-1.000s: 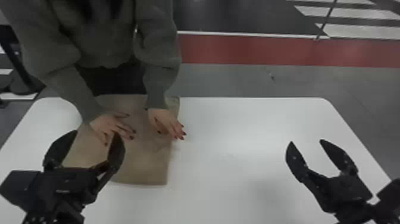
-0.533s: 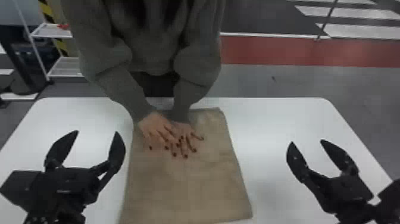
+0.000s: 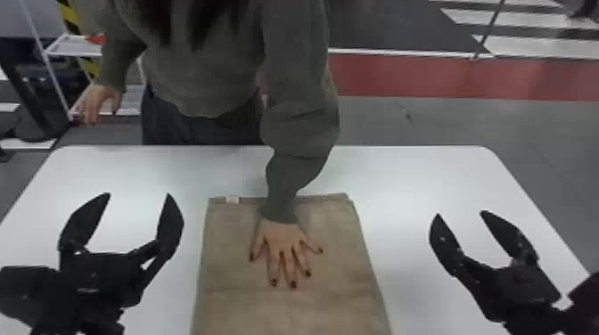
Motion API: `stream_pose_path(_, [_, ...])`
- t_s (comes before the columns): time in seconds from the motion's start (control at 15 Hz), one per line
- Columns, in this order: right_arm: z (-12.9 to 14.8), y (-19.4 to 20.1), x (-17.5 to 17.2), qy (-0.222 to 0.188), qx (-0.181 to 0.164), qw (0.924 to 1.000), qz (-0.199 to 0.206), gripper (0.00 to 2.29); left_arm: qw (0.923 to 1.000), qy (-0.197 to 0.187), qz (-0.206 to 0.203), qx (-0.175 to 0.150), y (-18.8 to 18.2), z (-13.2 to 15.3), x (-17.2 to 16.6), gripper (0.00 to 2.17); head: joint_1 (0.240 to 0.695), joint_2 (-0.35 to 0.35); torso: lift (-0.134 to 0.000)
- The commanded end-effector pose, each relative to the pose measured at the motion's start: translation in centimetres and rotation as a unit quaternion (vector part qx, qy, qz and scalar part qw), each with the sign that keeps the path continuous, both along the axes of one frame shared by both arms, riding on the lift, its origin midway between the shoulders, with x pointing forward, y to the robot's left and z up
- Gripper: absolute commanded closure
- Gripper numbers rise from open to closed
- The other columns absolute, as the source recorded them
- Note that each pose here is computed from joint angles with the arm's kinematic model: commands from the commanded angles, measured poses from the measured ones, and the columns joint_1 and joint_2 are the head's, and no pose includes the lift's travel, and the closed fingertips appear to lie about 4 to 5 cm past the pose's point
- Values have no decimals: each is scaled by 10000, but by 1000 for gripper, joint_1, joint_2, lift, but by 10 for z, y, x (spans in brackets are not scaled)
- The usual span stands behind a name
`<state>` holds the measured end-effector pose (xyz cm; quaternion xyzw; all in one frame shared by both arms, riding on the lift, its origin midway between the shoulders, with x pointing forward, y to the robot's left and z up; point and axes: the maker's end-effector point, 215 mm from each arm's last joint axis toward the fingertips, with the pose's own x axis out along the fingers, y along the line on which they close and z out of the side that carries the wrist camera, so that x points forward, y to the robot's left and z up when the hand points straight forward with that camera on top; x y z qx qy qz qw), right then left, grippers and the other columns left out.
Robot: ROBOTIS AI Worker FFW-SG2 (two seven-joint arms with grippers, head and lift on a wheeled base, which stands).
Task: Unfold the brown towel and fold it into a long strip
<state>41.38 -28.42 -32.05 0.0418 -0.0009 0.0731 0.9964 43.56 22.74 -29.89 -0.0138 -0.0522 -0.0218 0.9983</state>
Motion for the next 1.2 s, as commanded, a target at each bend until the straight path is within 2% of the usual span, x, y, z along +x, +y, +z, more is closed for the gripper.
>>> stream_pose_path(0.0, [2,0,-1,-10,-2,10000,2,167,10000,-10,0,10,1,0,-1,107,695,-76,-125])
stream_pose_path(0.6, [-2,1,-5,27,-21,10000,-8,167,10000,12,-35,38,0,-1,0,107,695,-76,-125])
stream_pose_path(0.8, [1,0,4,3,-129,9999,-38,188,9998,78,-163,49,-5,-4,18,107,695,-78,-125])
stream_pose_path(0.93, [-9,-1,23,85,-275,9995,-90,188,9986,418,-310,138,-11,-23,40,110,695,-81,-125])
stream_pose_path(1.13, [-27,-3,56,141,-357,9992,-139,188,9930,1022,-592,3,-18,-59,76,110,695,-88,-125])
